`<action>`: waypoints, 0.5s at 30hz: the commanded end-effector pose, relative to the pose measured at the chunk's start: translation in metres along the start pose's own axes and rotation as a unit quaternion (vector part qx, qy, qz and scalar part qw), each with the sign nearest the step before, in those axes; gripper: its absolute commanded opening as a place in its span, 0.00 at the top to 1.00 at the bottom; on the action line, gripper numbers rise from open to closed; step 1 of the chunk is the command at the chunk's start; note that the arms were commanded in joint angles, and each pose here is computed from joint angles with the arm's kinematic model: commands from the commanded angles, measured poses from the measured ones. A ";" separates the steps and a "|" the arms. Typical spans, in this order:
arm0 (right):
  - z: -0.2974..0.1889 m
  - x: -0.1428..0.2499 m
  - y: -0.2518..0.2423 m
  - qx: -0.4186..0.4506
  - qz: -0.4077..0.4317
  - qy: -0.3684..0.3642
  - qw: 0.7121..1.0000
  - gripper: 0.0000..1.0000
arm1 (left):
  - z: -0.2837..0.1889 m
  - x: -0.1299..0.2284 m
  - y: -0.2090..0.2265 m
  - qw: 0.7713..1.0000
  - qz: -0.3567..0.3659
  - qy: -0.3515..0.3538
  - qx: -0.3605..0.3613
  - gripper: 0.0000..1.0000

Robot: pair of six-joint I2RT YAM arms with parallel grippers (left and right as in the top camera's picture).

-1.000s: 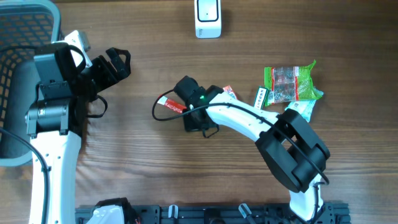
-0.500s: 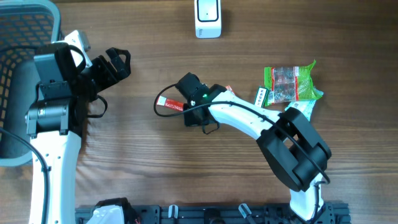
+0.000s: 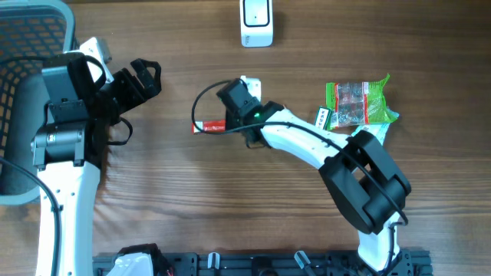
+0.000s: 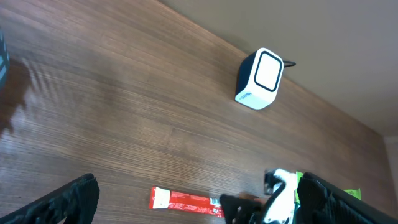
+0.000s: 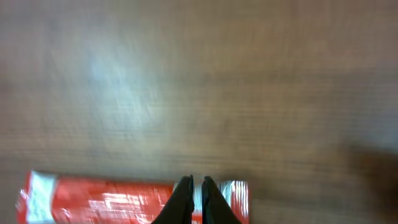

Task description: Scan the item barcode

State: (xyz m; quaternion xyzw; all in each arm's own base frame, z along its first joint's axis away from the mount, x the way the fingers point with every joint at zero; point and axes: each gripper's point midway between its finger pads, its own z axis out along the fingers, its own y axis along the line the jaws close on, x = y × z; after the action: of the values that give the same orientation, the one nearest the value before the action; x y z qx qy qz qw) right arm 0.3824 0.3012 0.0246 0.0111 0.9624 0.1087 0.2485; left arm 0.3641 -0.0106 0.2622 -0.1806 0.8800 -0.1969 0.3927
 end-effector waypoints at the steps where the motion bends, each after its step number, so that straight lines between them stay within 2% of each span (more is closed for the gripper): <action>1: -0.005 -0.021 -0.004 -0.001 -0.003 -0.035 0.999 0.96 | 0.001 0.000 -0.001 1.000 0.009 0.002 0.005 0.00; 4: -0.027 -0.040 0.019 -0.045 -0.031 -0.046 0.997 0.88 | 0.001 0.000 -0.001 1.000 0.009 0.002 0.005 0.00; 6: -0.045 -0.054 0.034 -0.078 -0.026 -0.061 0.995 0.87 | 0.001 0.000 -0.001 1.000 0.009 0.002 0.005 0.00; 10: -0.055 -0.061 0.048 -0.114 0.016 -0.066 0.991 0.96 | 0.001 0.000 -0.001 1.000 0.009 0.002 0.005 0.00; 13: -0.041 -0.055 0.049 -0.115 0.069 -0.056 0.989 0.96 | 0.001 0.000 -0.001 1.000 0.009 0.002 0.005 0.00; 15: -0.033 -0.048 0.068 -0.150 0.064 -0.046 0.985 0.95 | 0.001 0.000 -0.001 1.000 0.009 0.002 0.005 0.00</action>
State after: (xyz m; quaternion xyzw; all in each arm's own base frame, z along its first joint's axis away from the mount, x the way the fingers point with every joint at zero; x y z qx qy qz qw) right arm 0.4133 0.3306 0.1001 0.0239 0.9243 0.2164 0.3136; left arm 0.3641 -0.0106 0.2622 -0.1805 0.8800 -0.1968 0.3928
